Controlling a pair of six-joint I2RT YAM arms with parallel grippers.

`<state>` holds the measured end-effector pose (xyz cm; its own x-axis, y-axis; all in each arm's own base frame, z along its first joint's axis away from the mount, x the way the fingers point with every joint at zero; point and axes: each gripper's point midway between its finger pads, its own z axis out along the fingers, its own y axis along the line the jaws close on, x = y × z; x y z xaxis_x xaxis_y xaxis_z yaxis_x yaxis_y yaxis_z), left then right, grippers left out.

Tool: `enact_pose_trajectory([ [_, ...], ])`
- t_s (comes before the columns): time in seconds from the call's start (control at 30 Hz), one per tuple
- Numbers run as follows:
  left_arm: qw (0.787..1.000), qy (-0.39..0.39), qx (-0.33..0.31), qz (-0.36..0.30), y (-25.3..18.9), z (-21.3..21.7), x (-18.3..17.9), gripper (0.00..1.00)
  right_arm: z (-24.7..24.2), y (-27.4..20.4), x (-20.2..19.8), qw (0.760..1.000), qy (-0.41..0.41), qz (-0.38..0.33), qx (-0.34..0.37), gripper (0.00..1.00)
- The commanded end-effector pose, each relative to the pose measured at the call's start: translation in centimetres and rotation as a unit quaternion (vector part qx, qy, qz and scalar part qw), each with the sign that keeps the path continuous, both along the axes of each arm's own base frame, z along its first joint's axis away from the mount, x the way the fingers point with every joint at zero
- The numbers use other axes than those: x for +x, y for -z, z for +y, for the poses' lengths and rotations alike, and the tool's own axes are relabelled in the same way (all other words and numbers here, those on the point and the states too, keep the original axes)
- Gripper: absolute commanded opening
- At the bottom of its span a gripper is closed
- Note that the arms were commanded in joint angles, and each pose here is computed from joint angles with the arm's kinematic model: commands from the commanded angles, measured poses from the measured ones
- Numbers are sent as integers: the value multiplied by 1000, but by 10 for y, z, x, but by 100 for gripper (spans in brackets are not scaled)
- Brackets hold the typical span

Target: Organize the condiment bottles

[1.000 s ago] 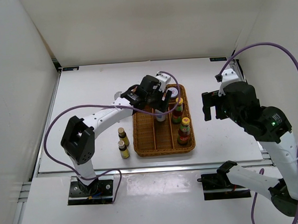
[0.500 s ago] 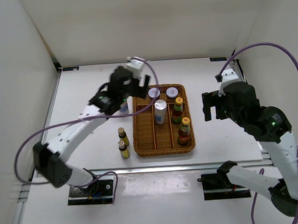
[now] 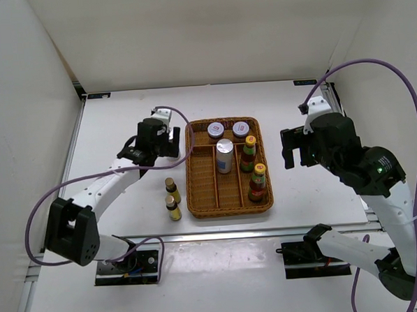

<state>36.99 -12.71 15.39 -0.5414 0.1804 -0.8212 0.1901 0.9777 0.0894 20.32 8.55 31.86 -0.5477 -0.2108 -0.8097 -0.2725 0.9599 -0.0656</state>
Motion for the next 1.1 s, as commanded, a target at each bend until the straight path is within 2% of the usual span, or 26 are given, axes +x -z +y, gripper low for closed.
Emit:
enact_pose_trajectory([
  [0.0, 999, -4, -2, -34, -23, -12, 18, 100, 3, 1, 2, 1000, -5, 0, 0, 100],
  [0.13, 1000, -13, 20, -6, 2, -13, 29, 100, 5, 1, 1, 1000, -10, 2, 3, 100],
  [0.37, 1000, -1, -12, -14, 5, -28, 38, 100, 2, 1, -3, 1000, -10, 2, 3, 100],
  [0.57, 999, -9, -49, -13, 5, -22, 45, 98, 11, 4, 4, 1000, -24, 12, -4, 100],
  [0.6, 998, -11, -55, -16, 1, -18, 49, 94, 15, 6, 5, 999, -30, 19, -3, 100],
  [0.77, 997, -8, -68, -23, -5, -14, 50, 83, 28, 6, 16, 999, -40, 32, -2, 100],
  [0.9, 997, 10, -71, -35, -15, -18, 49, 59, 32, -5, 18, 999, -42, 23, 12, 100],
  [1.07, 996, 4, -64, -57, -31, -10, 46, 41, 29, -12, 12, 999, -36, 15, 27, 100],
])
